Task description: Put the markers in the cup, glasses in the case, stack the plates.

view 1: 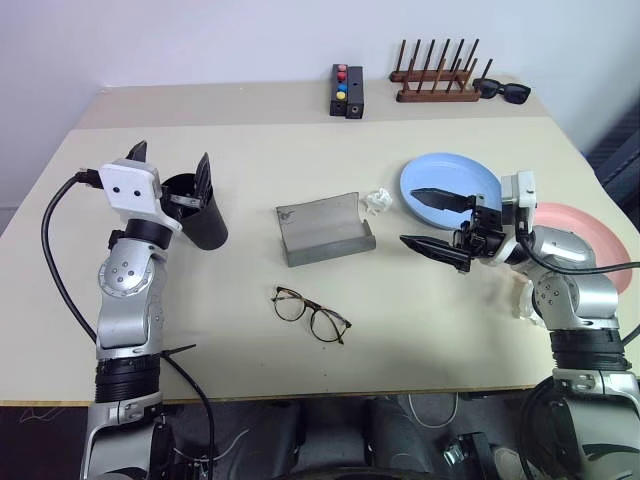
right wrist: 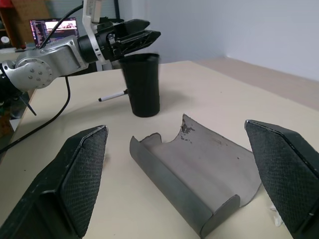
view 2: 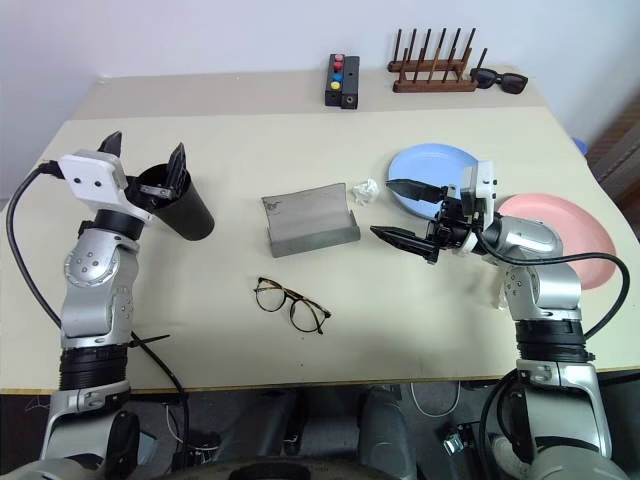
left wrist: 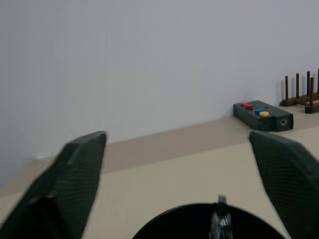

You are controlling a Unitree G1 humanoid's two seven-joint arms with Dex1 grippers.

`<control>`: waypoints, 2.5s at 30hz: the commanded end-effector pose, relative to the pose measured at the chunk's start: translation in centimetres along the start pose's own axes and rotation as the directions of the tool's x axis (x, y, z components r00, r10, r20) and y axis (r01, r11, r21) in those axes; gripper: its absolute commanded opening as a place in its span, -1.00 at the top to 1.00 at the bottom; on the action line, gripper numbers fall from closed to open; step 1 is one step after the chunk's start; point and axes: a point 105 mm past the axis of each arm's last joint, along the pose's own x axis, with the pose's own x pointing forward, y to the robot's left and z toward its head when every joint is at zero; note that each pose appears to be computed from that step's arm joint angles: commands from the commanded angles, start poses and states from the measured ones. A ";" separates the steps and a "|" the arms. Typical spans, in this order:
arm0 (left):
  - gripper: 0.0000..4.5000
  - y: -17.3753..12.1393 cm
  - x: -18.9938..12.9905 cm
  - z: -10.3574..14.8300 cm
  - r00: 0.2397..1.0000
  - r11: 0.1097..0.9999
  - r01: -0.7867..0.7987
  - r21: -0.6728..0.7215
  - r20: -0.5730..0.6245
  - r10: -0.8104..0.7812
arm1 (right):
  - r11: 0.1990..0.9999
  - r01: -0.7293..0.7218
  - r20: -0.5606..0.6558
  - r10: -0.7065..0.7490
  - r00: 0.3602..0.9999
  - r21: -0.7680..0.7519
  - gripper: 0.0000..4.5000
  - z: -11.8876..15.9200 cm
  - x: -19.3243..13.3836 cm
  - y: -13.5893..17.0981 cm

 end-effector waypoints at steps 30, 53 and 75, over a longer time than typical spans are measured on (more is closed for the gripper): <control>-0.98 12.9 -8.8 -0.9 0.617 0.874 -0.485 0.037 -0.693 0.372 | 0.997 -0.065 0.032 0.066 0.997 -0.033 -1.00 0.0 0.7 0.3; -0.98 8.2 -8.2 -6.2 0.489 0.891 -0.446 0.082 -0.812 0.319 | 0.975 -0.223 -0.097 0.222 0.970 -0.006 -1.00 -1.7 0.9 3.1; -0.98 7.1 -7.0 -9.0 0.450 0.880 -0.474 0.040 -0.847 0.282 | 0.967 -0.253 -0.104 0.252 0.962 -0.005 -1.00 -2.7 0.8 3.2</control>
